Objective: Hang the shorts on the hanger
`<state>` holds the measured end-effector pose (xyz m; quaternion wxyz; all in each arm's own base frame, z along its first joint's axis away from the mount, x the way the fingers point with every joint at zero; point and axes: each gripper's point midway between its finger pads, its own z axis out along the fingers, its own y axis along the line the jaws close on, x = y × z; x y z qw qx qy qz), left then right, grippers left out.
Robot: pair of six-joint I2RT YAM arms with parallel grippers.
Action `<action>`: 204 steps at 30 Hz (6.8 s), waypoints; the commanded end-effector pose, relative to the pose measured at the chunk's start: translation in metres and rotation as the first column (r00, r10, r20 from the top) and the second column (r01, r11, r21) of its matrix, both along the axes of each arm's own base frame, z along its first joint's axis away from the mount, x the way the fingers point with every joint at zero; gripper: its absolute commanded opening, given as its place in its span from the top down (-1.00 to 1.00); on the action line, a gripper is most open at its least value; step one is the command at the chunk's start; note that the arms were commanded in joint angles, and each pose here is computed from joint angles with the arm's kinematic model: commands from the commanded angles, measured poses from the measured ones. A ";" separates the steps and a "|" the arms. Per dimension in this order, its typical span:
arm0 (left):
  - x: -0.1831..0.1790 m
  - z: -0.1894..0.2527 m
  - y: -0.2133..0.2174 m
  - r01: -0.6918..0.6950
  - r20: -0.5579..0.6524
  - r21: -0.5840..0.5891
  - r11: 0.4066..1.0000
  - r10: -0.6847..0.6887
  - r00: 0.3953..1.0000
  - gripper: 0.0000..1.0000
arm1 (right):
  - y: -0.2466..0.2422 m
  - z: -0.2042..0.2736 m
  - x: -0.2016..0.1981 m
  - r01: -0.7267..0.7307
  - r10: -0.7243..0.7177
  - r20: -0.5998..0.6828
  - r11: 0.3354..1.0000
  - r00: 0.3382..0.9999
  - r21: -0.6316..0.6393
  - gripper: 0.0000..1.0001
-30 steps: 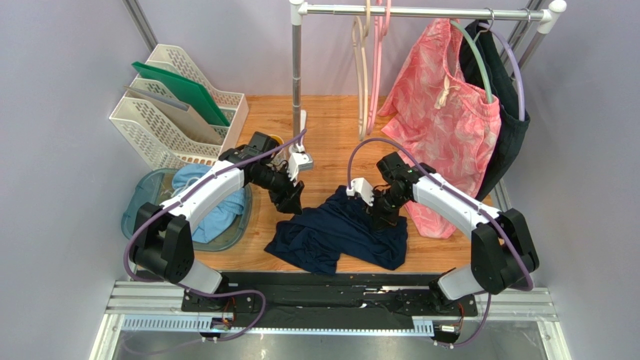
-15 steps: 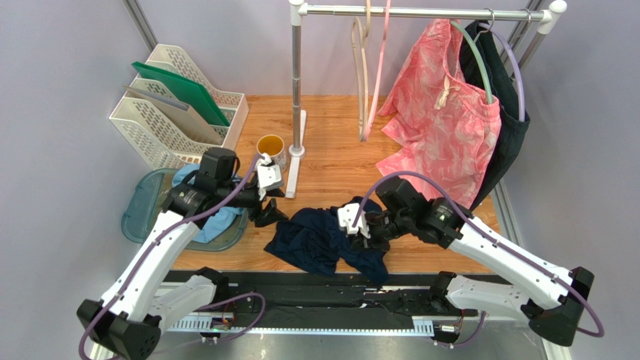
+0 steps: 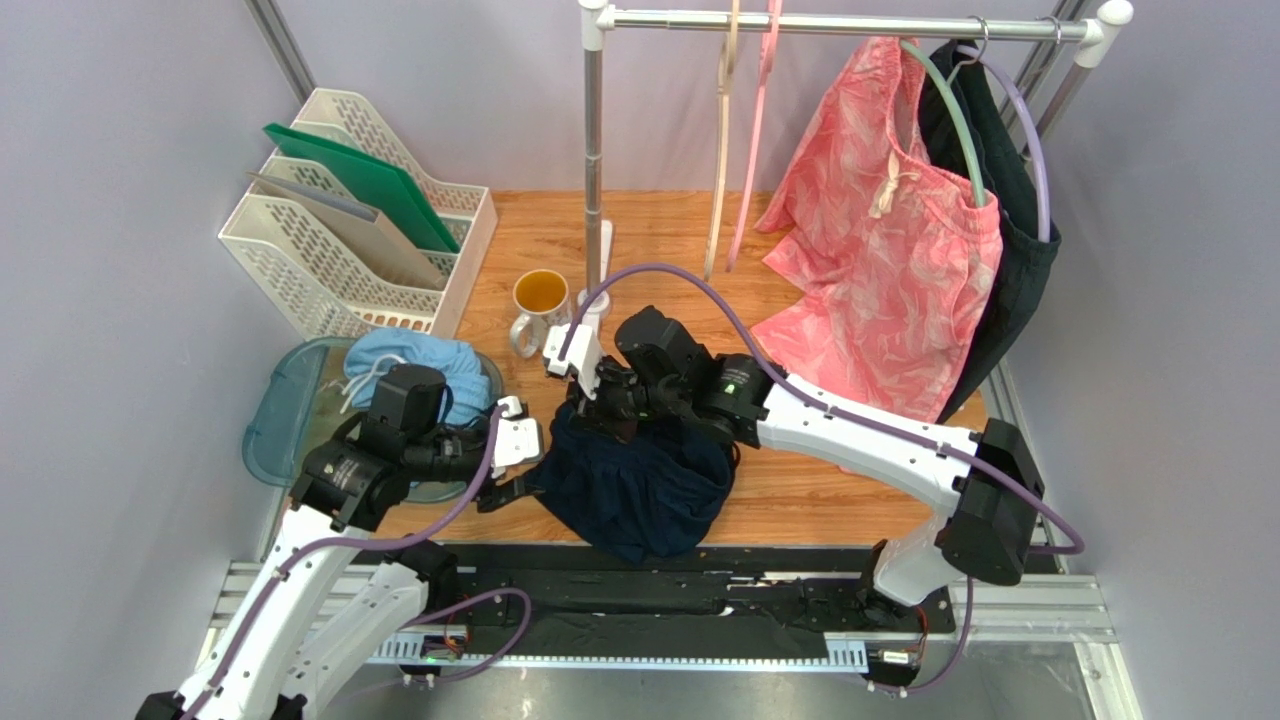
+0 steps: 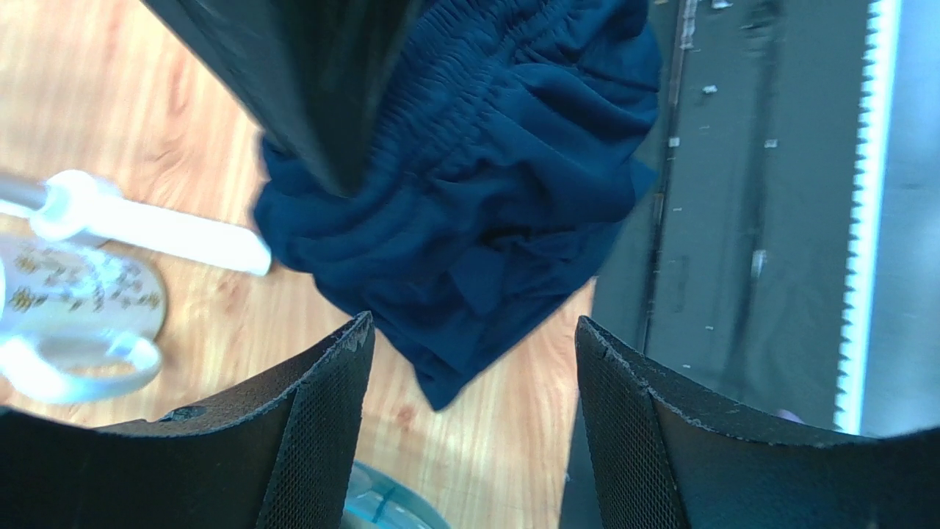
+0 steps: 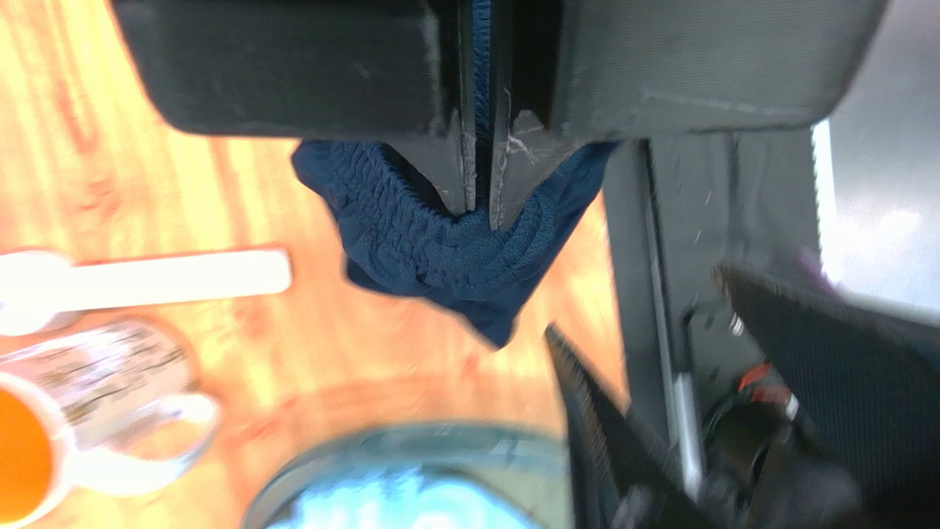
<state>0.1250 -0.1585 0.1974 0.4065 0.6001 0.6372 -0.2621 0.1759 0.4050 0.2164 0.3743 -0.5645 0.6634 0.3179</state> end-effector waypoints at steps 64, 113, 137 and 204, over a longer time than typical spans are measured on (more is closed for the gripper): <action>0.047 0.092 0.006 -0.281 -0.024 -0.250 0.927 0.284 0.959 -0.61 | -0.093 0.113 0.036 0.440 -0.461 0.075 0.875 0.884 0.200 -0.42; 0.067 -0.100 -0.021 0.329 0.192 0.315 0.890 -0.399 0.897 -0.49 | -0.037 -0.130 0.160 0.008 0.051 0.171 0.946 0.984 -0.324 0.89; -0.008 -0.033 0.019 0.331 0.251 0.344 0.879 -0.426 0.869 1.00 | -0.138 0.015 0.050 0.216 -0.185 0.144 0.945 0.972 -0.247 1.00; 0.006 -0.006 -0.022 0.366 0.117 0.190 0.911 -0.391 0.913 -0.91 | -0.237 0.008 0.006 0.370 -0.343 0.156 0.907 0.926 -0.202 -0.45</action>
